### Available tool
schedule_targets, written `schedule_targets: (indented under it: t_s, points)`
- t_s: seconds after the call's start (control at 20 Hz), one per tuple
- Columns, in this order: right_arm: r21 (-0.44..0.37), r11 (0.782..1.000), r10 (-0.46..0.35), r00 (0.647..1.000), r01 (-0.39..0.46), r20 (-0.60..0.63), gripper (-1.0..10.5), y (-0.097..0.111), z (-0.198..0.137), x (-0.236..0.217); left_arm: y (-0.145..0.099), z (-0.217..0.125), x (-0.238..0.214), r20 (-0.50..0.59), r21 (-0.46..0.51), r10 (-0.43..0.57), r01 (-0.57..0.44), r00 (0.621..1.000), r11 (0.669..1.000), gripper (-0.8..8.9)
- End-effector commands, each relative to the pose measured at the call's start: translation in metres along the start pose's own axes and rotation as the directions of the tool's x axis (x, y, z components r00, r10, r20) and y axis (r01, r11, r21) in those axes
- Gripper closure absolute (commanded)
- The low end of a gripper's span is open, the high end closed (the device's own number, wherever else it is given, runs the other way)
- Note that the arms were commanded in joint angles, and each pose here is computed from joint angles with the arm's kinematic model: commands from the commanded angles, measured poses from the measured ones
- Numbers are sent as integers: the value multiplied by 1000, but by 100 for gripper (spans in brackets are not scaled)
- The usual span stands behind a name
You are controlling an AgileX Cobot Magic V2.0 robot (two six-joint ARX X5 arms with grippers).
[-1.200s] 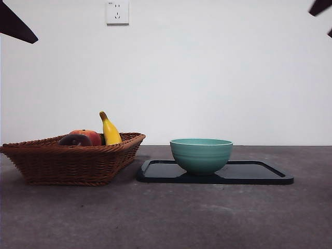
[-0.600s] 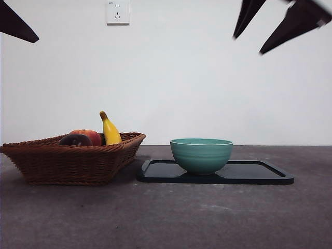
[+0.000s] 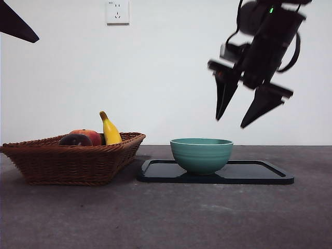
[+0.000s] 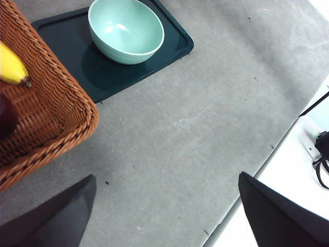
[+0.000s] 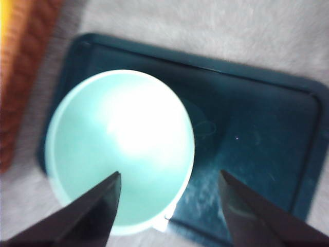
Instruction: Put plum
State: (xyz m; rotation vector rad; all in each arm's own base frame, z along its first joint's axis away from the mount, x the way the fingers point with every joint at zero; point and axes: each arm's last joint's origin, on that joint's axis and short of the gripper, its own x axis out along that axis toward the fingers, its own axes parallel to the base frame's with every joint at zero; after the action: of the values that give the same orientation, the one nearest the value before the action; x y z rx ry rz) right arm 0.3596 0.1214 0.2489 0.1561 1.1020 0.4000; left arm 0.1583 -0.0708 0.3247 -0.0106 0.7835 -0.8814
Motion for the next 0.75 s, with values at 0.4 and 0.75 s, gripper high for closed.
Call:
schedule_targets:
  t_s: [0.4,0.75]
  points:
    - [2,1000,-17,997,17,-76,737,-11,1,50,-1,4,-1,14,31,-8,8,1000,999,377]
    - [-3,999,-33,998,33,-55,937,-11,3,51,-1,4,-1,14,30,-8,8,1000,1000,377]
